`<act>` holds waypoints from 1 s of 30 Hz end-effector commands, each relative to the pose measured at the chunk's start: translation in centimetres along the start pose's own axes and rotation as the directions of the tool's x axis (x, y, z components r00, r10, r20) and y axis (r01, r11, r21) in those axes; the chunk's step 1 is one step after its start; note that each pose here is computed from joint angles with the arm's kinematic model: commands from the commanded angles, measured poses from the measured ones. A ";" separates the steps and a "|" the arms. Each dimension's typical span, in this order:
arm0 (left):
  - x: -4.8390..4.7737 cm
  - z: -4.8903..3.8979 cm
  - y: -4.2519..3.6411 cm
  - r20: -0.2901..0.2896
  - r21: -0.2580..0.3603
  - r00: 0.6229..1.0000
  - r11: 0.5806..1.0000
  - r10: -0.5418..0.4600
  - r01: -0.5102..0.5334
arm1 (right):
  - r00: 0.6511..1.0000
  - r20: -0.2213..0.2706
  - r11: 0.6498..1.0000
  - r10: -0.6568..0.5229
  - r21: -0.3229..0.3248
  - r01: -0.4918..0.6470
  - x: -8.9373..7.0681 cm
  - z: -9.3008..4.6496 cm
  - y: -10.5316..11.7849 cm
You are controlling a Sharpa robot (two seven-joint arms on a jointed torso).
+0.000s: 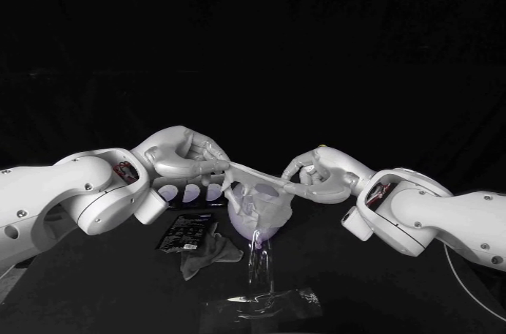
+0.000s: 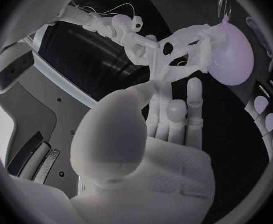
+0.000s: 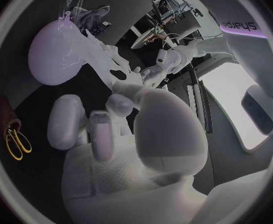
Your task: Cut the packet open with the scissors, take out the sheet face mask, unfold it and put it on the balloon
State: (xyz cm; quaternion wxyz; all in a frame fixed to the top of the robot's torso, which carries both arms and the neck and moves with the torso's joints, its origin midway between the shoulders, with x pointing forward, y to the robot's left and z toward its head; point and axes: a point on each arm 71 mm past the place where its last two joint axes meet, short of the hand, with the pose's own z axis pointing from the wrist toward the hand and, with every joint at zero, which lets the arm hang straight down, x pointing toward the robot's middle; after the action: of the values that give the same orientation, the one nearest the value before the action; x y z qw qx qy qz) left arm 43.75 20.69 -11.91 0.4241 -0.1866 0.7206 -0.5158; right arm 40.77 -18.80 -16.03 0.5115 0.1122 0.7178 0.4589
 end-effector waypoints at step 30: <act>4.31 0.41 2.66 -0.136 -0.083 0.990 0.996 -0.040 0.029 | 0.994 -0.113 0.998 -0.002 0.064 0.010 1.8 -1.0 -0.7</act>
State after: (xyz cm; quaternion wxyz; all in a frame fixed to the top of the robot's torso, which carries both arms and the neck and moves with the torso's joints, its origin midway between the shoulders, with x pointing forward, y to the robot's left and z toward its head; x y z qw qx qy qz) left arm 42.08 18.63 -16.12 0.3612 -0.1870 0.7611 -0.5053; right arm 39.35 -18.68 -17.45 0.4704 0.1108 0.7520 0.4482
